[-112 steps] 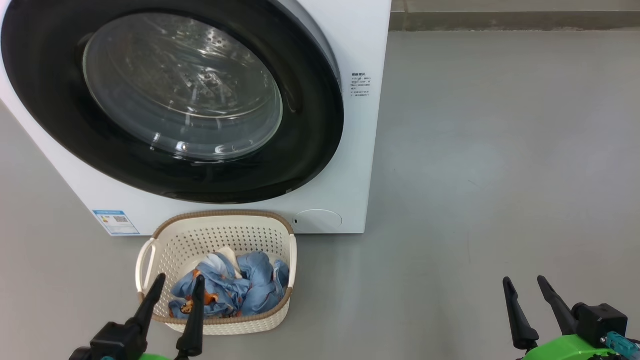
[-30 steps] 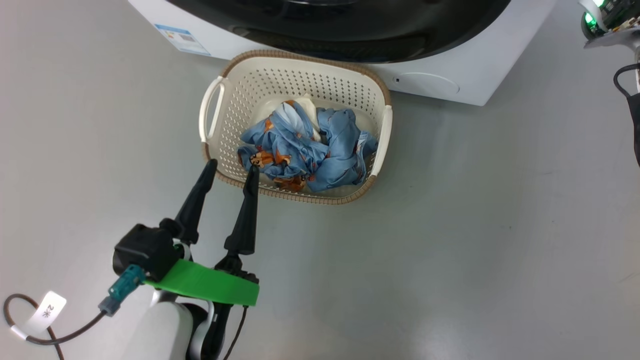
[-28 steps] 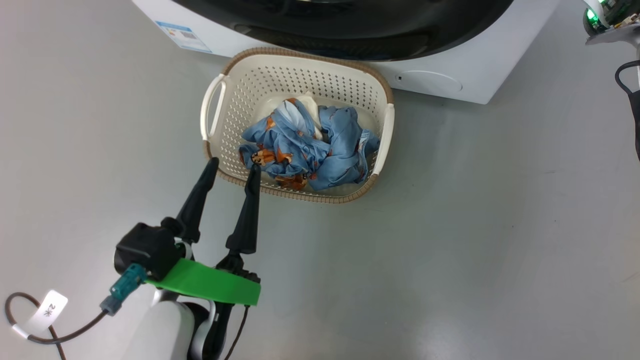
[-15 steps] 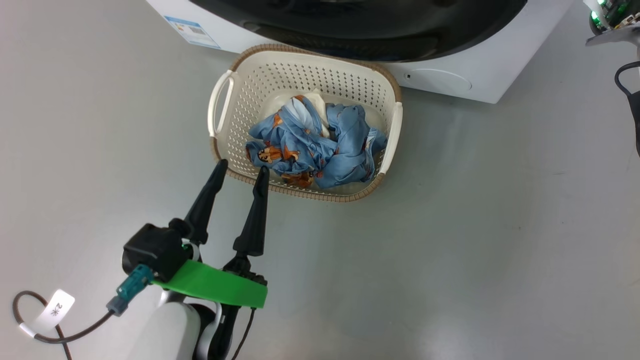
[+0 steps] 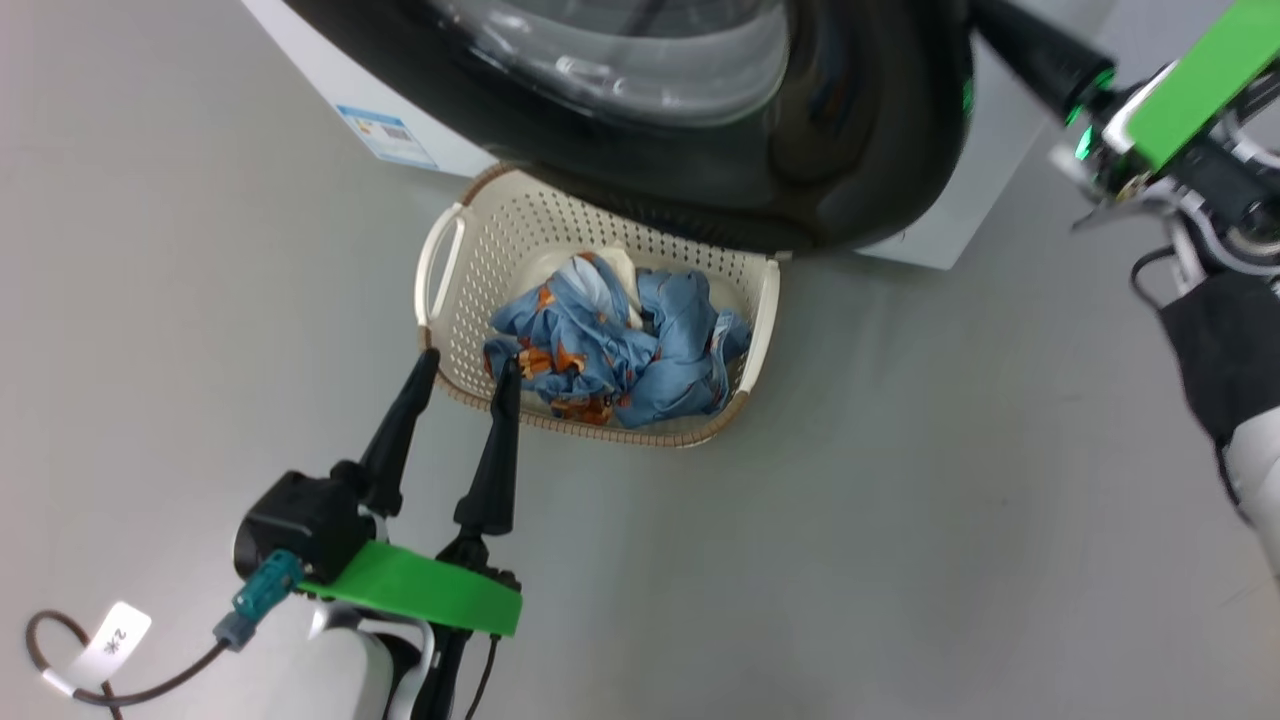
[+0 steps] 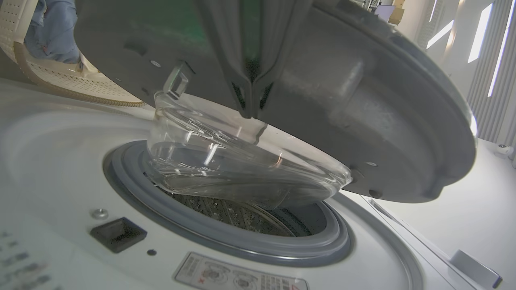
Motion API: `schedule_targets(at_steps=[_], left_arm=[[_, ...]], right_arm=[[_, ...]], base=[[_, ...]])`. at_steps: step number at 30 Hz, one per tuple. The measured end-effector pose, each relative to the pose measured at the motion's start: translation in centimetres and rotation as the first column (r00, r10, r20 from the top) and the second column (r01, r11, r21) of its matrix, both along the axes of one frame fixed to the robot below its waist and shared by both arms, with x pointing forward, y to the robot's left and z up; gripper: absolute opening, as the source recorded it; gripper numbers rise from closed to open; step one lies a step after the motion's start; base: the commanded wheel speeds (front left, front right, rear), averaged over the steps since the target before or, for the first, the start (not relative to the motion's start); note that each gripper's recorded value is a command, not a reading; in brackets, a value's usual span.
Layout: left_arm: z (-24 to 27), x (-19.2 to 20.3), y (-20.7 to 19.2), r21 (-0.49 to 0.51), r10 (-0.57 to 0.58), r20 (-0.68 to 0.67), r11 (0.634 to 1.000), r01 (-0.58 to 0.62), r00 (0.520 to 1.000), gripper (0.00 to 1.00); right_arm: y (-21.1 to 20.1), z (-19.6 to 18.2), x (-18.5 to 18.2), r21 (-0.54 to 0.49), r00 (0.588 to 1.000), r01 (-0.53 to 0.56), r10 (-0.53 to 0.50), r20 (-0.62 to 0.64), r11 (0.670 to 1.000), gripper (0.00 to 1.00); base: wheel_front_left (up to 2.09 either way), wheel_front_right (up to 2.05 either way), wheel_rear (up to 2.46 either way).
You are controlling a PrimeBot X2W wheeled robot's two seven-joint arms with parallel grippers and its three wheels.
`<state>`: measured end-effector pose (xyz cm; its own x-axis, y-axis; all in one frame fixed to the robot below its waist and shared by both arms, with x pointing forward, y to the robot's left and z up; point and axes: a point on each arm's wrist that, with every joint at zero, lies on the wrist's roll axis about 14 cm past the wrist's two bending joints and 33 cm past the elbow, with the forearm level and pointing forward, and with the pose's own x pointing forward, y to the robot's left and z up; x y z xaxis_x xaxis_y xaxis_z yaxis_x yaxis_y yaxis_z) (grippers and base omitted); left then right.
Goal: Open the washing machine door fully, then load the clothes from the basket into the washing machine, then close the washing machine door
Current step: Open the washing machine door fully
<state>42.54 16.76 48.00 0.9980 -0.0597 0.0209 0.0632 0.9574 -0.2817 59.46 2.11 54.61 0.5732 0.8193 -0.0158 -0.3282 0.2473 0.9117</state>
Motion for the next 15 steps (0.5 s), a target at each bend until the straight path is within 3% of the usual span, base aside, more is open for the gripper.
schedule_targets(at_steps=[15], left_arm=[[1.4,-3.5,0.6,0.008,0.028,0.024,1.0,-0.028,0.999,1.0]], right_arm=[[2.8,0.1,-8.7,-0.03,0.988,-0.155,0.154,-0.031,0.988,0.0]], base=[[0.0,0.0,0.0]])
